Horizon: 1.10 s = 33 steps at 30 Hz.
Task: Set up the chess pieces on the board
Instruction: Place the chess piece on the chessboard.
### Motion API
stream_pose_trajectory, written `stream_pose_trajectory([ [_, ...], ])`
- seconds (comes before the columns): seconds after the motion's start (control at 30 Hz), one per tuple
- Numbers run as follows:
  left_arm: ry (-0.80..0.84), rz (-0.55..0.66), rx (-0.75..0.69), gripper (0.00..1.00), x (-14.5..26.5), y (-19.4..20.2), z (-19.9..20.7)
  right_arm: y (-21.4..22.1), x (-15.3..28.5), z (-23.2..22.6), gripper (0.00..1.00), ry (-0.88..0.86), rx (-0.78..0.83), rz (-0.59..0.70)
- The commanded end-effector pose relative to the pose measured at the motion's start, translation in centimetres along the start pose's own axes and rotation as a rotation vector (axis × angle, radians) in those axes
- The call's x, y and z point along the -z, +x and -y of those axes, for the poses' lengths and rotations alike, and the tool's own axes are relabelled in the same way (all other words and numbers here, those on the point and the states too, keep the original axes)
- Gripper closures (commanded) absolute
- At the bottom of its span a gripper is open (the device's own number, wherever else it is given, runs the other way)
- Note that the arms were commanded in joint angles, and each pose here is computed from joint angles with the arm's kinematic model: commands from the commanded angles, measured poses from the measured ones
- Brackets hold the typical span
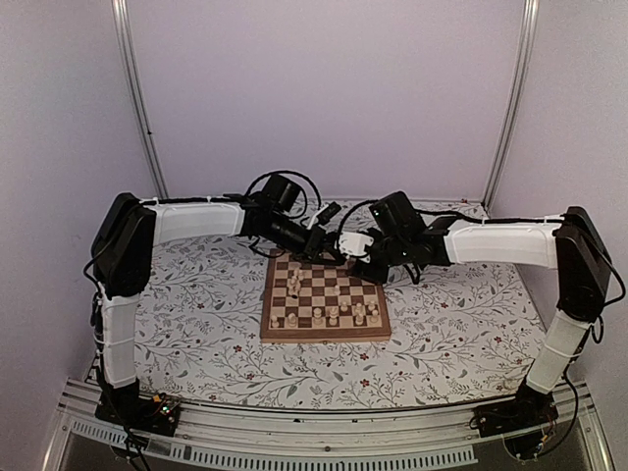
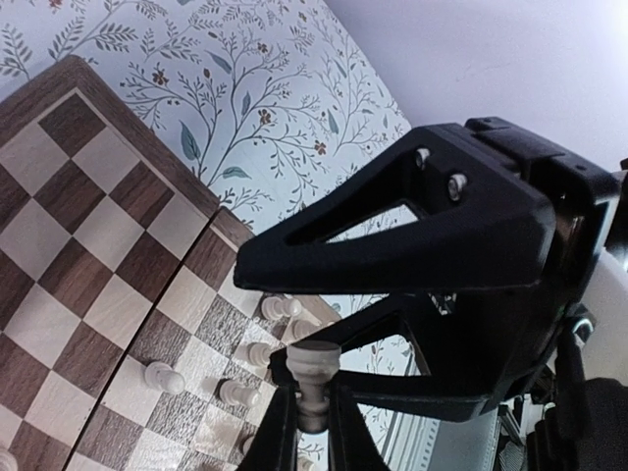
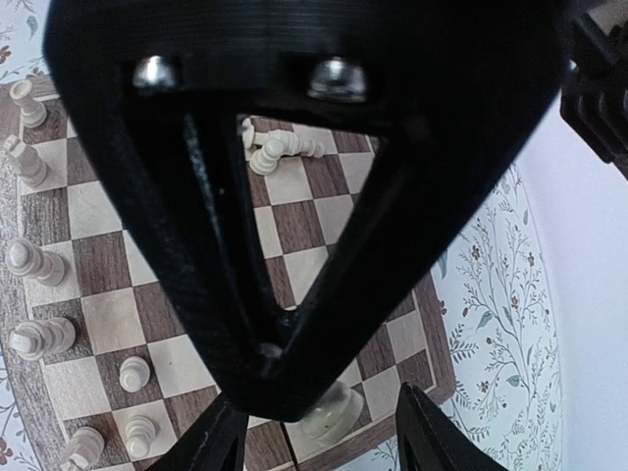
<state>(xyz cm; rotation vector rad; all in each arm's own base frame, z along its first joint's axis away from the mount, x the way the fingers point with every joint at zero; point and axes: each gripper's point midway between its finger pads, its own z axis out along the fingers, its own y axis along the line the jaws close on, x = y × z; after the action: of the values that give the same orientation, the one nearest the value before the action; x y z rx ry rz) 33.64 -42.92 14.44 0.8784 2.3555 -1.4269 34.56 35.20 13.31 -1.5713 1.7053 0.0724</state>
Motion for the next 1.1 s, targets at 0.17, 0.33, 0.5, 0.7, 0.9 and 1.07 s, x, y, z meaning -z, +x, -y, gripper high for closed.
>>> stream_pose_trajectory([
  [0.17,-0.029,-0.045,0.010,0.95,1.4,0.2,-0.2,-1.3,1.8,-1.7,0.46,-0.077,0.050,0.094],
  [0.33,-0.005,-0.062,0.015,0.95,1.2,0.4,0.3,-2.1,2.5,-1.9,0.47,-0.102,0.106,0.121],
  [0.5,0.020,-0.093,0.023,0.95,0.5,1.2,0.7,-2.5,2.3,-1.4,0.48,-0.090,0.120,0.117],
  [0.7,0.048,-0.134,0.015,0.95,-0.5,2.1,1.5,-2.8,2.2,-1.7,0.53,-0.090,0.168,0.117],
  [0.9,0.078,-0.144,0.011,0.95,-0.5,2.1,2.0,-2.4,2.0,-2.7,0.58,-0.121,0.214,0.103],
  [1.07,0.093,-0.172,0.011,0.95,-1.0,2.5,2.3,-2.3,1.7,-3.7,0.67,-0.146,0.244,0.096],
])
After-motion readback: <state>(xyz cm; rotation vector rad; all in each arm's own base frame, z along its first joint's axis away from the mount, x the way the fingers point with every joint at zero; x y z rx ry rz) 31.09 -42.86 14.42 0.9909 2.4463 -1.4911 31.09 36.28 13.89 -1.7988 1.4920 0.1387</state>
